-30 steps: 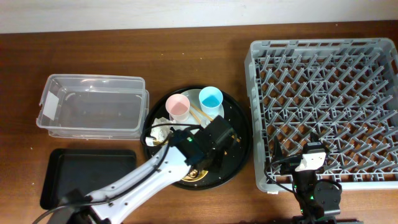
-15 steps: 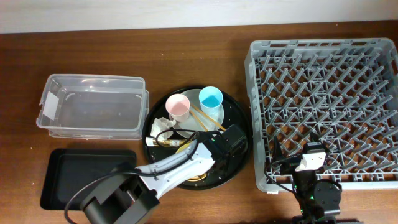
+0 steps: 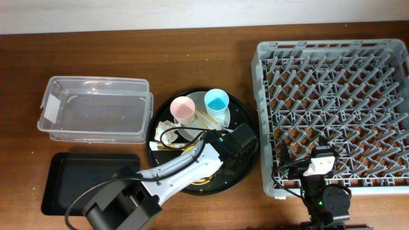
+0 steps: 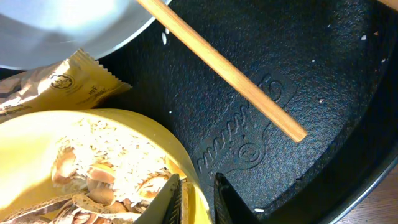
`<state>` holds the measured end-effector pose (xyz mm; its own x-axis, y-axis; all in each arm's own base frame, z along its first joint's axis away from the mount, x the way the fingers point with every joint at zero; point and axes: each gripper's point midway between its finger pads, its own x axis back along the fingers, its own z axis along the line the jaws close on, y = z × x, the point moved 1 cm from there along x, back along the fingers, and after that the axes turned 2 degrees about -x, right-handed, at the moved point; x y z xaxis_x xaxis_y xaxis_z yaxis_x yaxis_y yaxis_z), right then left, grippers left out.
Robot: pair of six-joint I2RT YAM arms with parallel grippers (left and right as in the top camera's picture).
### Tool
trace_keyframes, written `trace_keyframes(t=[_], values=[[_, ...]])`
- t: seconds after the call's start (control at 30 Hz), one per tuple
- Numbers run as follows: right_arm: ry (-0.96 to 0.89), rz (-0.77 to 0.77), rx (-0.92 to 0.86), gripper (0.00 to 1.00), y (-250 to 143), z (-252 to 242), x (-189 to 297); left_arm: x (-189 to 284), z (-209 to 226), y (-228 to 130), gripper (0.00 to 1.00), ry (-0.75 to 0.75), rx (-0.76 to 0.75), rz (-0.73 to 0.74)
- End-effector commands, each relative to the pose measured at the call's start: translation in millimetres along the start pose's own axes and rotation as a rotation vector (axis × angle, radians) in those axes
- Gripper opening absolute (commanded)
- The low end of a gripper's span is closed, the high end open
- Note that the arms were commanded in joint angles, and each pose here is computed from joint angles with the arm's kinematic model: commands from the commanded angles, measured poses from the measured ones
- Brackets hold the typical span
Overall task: Sort waste into correct bins and load items into the dishwasher rack
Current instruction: 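Grasp the yellow bowl rim with the left gripper and lift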
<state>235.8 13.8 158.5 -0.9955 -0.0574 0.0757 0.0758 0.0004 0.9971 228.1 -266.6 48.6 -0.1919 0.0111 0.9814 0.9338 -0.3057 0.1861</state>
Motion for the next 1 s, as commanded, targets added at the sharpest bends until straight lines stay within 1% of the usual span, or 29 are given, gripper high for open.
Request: trace_keyframes(t=[0.0,0.1,0.17,0.27,0.3,0.4,0.47,0.57,0.67,0.77,0.83,0.87,0.93,0.97], values=[[-0.004,0.006,-0.004,0.98,-2.8,-0.2,-0.1,2.6,-0.4,4.3,0.18,0.009,-0.003,-0.015],[-0.004,0.006,-0.004,0.98,-2.8,-0.2,-0.1,-2.4,1.2,-3.2,0.17,0.011,-0.007,0.006],[-0.004,0.006,-0.004,0.98,-2.8,-0.2,-0.1,-2.2,-5.0,-6.7,0.11,-0.008,-0.018,0.015],[-0.004,0.006,-0.004,0.98,-2.8,-0.2,-0.1,-3.5,-10.3,-11.5,0.11,0.005,-0.046,0.012],[-0.004,0.006,-0.004,0.98,-2.8,-0.2,-0.1,-4.7,-7.7,-10.2,0.11,0.033,-0.052,-0.002],[-0.004,0.006,-0.004,0.98,-2.8,-0.2,-0.1,-5.8,-6.8,-11.6,0.12,0.035,-0.053,0.002],[-0.004,0.006,-0.004,0.98,-2.8,-0.2,-0.1,-8.6,-3.8,-15.1,0.19,0.046,-0.055,0.009],[-0.004,0.006,-0.004,0.98,-2.8,-0.2,-0.1,-8.8,-4.4,-14.8,0.18,0.043,-0.054,0.008],[-0.004,0.006,-0.004,0.98,-2.8,-0.2,-0.1,-8.8,-4.2,-15.2,0.04,0.043,-0.055,0.009],[-0.004,0.006,-0.004,0.98,-2.8,-0.2,-0.1,-8.7,-4.2,-17.2,0.04,0.041,-0.056,0.019],[-0.004,0.006,-0.005,0.98,-2.8,-0.2,-0.1,-8.0,-6.1,-25.3,0.00,0.022,-0.058,0.062],[-0.004,0.006,-0.004,0.98,-2.8,-0.2,-0.1,-6.4,-4.9,-26.1,0.01,0.027,-0.060,0.067],[-0.004,0.006,-0.004,0.98,-2.8,-0.2,-0.1,1.5,-1.5,-25.6,0.00,0.034,-0.055,0.077],[-0.004,0.006,-0.004,0.98,-2.8,-0.2,-0.1,15.0,3.0,-22.7,0.01,0.037,-0.047,0.079]])
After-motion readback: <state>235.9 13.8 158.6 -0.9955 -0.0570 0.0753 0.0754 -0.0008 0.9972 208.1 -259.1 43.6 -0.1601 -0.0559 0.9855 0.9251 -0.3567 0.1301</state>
